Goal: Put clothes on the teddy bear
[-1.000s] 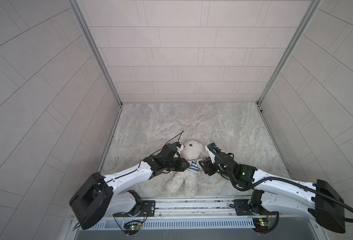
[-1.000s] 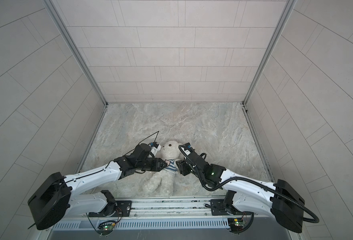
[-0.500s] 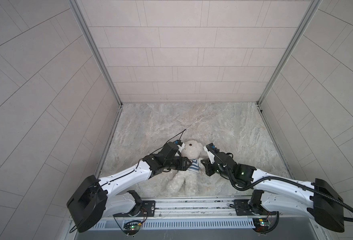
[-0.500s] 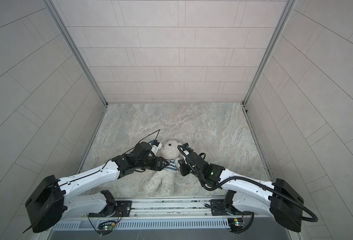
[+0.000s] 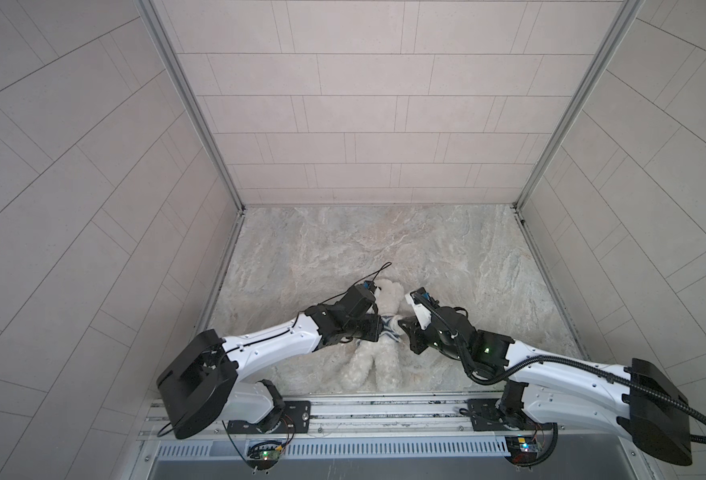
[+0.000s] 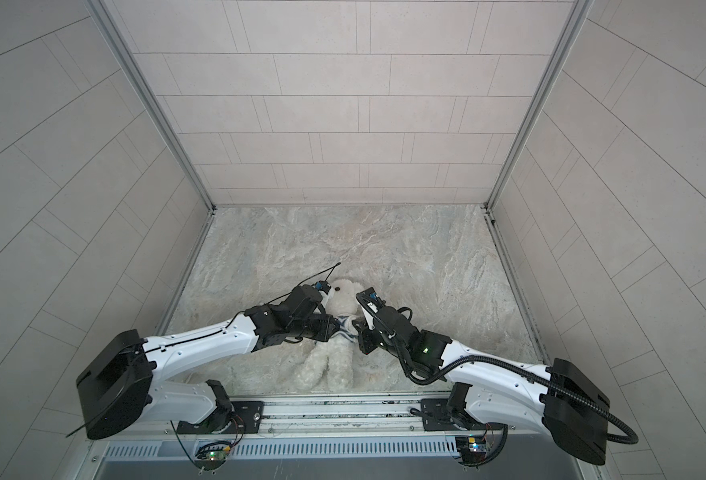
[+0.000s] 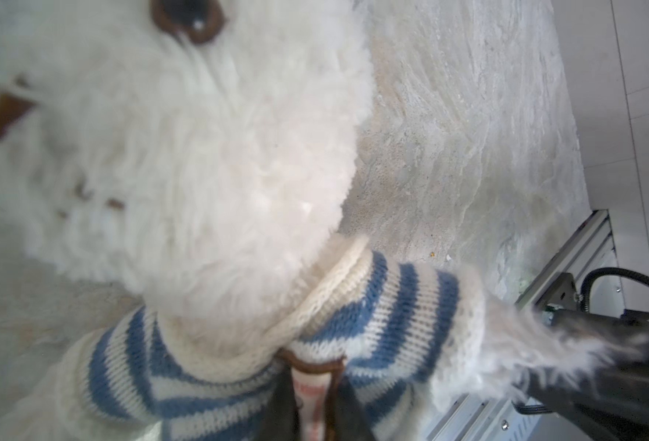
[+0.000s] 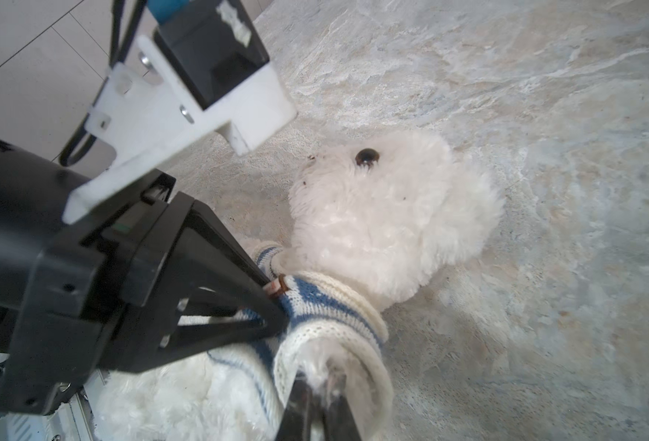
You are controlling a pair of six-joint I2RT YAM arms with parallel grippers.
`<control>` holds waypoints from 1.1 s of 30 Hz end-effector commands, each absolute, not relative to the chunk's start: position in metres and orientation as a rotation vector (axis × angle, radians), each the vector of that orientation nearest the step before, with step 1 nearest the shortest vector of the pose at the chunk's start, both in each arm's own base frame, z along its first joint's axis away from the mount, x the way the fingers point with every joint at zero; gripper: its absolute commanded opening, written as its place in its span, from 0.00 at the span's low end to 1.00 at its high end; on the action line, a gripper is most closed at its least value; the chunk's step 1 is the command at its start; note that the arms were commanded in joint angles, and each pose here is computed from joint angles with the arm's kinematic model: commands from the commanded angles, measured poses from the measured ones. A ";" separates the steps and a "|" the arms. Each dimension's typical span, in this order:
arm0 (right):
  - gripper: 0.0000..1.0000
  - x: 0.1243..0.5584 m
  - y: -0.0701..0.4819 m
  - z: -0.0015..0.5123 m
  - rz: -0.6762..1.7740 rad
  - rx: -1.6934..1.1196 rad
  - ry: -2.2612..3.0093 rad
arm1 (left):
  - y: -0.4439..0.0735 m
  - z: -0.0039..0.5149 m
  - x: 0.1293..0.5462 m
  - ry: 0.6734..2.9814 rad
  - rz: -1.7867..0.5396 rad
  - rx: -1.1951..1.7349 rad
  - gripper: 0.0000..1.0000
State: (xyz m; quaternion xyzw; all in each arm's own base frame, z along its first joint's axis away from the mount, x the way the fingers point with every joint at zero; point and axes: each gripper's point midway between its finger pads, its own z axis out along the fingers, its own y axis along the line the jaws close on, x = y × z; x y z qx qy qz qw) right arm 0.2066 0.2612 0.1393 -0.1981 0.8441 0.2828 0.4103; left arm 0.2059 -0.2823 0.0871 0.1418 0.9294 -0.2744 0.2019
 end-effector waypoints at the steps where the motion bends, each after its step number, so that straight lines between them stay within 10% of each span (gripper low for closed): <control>1: 0.00 0.207 0.256 0.151 0.708 -0.476 2.077 | -0.274 0.083 0.210 2.596 -0.705 0.328 0.04; 14: 0.00 0.207 0.233 0.147 0.635 -0.433 2.072 | -0.256 0.082 0.215 2.575 -0.731 0.220 0.01; 25: 0.00 0.220 0.267 0.196 0.719 -0.463 1.948 | -0.269 0.115 0.215 2.505 -0.774 0.372 0.38; 33: 0.00 0.247 0.299 0.223 0.775 -0.377 1.882 | -0.250 0.119 0.213 2.503 -0.737 0.384 0.41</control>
